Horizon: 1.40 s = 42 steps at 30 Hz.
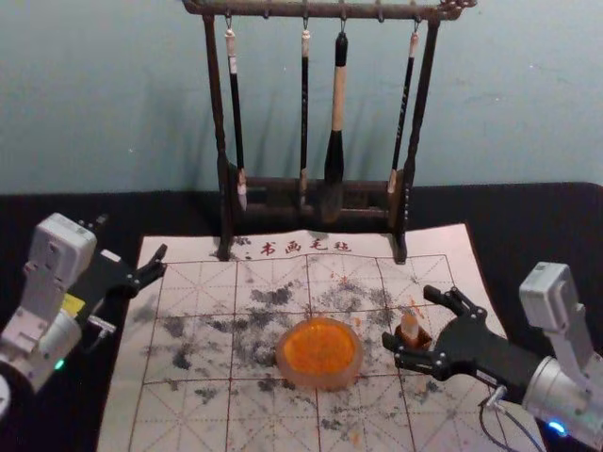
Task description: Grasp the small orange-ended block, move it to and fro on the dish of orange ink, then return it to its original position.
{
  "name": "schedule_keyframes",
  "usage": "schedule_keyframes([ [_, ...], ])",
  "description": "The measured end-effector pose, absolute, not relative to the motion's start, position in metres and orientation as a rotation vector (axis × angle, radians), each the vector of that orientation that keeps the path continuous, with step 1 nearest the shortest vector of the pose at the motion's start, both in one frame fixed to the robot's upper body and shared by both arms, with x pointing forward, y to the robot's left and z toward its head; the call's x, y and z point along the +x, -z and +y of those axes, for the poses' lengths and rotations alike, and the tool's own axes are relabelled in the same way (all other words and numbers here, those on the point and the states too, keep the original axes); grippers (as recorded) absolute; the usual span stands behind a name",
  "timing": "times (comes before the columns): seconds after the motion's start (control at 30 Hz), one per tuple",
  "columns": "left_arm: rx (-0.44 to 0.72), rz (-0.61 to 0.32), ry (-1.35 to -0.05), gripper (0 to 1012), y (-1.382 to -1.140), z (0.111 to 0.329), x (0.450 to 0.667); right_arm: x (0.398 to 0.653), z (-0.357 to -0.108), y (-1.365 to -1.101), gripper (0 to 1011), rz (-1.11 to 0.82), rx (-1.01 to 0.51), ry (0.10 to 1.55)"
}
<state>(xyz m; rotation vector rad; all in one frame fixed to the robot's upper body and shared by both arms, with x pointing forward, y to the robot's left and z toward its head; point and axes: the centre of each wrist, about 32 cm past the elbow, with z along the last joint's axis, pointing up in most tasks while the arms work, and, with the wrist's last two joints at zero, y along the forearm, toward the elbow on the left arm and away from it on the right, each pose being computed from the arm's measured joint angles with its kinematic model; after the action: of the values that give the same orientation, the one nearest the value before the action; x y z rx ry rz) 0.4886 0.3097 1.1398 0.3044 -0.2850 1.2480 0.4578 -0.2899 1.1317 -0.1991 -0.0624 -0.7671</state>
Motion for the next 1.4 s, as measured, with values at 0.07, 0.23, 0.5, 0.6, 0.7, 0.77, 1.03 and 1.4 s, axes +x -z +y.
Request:
schedule_keyframes([
  [0.07,0.304,-0.285,-1.248,1001,-1.1398,0.3097,0.4886,0.4598,-0.2883,-1.1302,1000,-0.055,-0.211,0.768],
  [0.23,0.304,-0.285,-1.248,1001,-1.1398,0.3097,0.4886,0.4629,-0.2856,-1.1267,1002,-0.031,-0.241,0.771],
  [0.5,0.304,-0.285,-1.248,1001,-1.1398,0.3097,0.4886,0.4654,-0.2857,-1.1238,1002,-0.008,-0.258,0.775],
  [0.6,0.304,-0.285,-1.248,1001,-1.1398,0.3097,0.4886,0.4663,-0.2858,-1.1240,1002,-0.001,-0.258,0.776],
  [0.7,0.304,-0.285,-1.248,1001,-1.1398,0.3097,0.4886,0.4666,-0.2860,-1.1239,1000,0.006,-0.256,0.778],
  [0.77,0.304,-0.285,-1.248,1001,-1.1398,0.3097,0.4886,0.4665,-0.2861,-1.1239,1002,0.006,-0.256,0.779],
  [1.03,0.304,-0.285,-1.248,1001,-1.1398,0.3097,0.4886,0.4664,-0.2860,-1.1237,1000,0.006,-0.257,0.778],
  [1.4,0.304,-0.285,-1.248,1001,-1.1398,0.3097,0.4886,0.4665,-0.2860,-1.1238,869,0.004,-0.258,0.778],
])
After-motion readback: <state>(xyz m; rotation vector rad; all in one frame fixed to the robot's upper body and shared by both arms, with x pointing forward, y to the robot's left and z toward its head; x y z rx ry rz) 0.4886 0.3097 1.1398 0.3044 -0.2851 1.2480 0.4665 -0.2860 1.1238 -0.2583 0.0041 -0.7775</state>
